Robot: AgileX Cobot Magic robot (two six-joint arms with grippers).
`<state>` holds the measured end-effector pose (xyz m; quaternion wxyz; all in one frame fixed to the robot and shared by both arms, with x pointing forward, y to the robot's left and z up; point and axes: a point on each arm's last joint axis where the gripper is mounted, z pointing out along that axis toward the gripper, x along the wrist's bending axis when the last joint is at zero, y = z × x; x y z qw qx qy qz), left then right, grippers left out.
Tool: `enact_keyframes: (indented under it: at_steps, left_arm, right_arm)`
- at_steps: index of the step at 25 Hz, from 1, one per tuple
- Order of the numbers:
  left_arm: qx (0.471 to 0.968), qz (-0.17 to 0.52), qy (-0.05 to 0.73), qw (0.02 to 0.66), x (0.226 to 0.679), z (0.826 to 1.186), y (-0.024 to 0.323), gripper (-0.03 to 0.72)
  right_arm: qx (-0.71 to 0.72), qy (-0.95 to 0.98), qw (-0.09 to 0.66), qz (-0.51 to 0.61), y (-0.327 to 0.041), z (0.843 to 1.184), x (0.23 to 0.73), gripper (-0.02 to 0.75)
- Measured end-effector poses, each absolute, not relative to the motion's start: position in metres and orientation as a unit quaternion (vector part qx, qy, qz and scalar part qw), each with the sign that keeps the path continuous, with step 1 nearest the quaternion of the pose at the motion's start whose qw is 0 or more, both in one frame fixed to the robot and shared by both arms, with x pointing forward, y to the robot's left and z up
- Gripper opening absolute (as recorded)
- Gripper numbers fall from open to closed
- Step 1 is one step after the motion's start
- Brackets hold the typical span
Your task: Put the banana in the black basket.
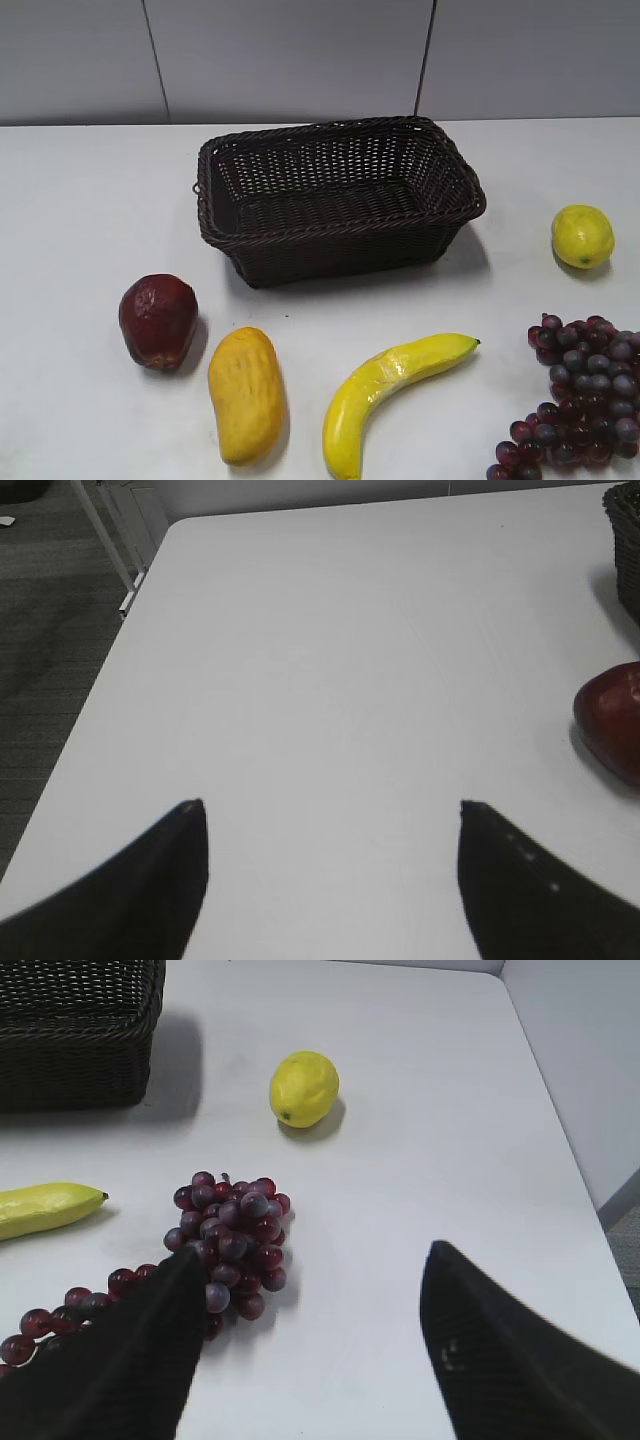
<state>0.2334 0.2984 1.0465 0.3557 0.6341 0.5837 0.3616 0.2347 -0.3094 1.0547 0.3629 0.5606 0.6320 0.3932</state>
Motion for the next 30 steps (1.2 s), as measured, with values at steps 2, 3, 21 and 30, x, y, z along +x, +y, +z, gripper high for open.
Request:
enact_keyframes:
  at_steps: [2, 3, 21, 30]
  left_arm:
    - [0.634, 0.362, 0.584, 0.356, 0.2334, 1.0465, 0.2984, 0.577]
    - [0.634, 0.362, 0.584, 0.356, 0.2334, 1.0465, 0.2984, 0.577]
    - [0.634, 0.362, 0.584, 0.356, 0.2334, 1.0465, 0.2984, 0.577]
    - [0.634, 0.362, 0.584, 0.356, 0.2334, 1.0465, 0.2984, 0.577]
  right_arm:
    - [0.561, 0.632, 0.363, 0.393, -0.3094, 1.0547, 0.2347, 0.512]
    - [0.561, 0.632, 0.363, 0.393, -0.3094, 1.0547, 0.2347, 0.512]
    - [0.561, 0.632, 0.363, 0.393, -0.3095, 1.0546, 0.2347, 0.512]
    - [0.561, 0.632, 0.362, 0.393, -0.3095, 1.0546, 0.2347, 0.512]
